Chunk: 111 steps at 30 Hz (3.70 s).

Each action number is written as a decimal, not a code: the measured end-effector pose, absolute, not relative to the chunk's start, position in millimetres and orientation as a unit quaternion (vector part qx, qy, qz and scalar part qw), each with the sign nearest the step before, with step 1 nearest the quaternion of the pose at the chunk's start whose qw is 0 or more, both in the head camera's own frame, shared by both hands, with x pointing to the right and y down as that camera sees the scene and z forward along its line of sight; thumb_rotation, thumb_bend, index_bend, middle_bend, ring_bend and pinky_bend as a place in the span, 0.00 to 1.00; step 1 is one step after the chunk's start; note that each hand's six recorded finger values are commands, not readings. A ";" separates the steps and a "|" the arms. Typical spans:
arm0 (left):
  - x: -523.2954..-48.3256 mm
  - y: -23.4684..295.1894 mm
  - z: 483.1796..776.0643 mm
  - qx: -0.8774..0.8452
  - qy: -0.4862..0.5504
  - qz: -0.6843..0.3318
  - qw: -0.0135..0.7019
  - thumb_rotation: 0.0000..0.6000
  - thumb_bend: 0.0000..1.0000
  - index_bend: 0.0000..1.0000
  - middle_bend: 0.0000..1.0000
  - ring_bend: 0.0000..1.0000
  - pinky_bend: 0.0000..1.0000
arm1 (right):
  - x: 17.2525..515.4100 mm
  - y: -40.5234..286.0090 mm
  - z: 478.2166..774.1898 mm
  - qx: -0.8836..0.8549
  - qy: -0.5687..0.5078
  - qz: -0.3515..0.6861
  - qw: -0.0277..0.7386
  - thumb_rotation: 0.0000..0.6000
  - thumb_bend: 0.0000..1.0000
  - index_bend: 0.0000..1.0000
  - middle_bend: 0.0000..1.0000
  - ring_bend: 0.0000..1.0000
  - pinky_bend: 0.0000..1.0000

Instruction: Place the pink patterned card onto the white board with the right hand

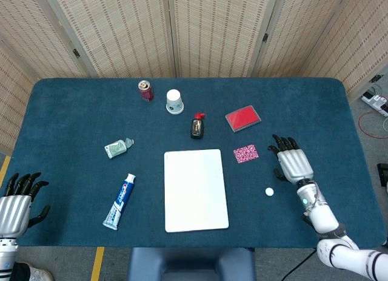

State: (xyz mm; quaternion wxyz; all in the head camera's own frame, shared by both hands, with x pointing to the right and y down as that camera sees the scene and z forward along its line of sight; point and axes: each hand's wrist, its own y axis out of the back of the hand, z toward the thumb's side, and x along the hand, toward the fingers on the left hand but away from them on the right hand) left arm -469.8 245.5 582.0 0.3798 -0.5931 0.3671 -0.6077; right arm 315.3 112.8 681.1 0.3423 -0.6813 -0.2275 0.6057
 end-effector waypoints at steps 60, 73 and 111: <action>-480.9 255.3 584.9 -0.588 0.366 -0.622 0.364 1.00 0.34 0.32 0.17 0.14 0.00 | 238.4 76.6 780.2 -0.652 -0.127 0.659 0.353 1.00 0.34 0.29 0.03 0.00 0.00; -480.9 255.8 586.0 -0.589 0.366 -0.622 0.364 1.00 0.34 0.32 0.17 0.14 0.00 | 241.9 77.3 779.8 -0.652 -0.132 0.656 0.357 1.00 0.33 0.38 0.07 0.00 0.00; -478.5 253.7 579.7 -0.589 0.373 -0.615 0.368 1.00 0.34 0.31 0.17 0.14 0.00 | 140.4 121.9 718.6 -0.733 -0.098 0.533 0.411 1.00 0.34 0.43 0.10 0.01 0.00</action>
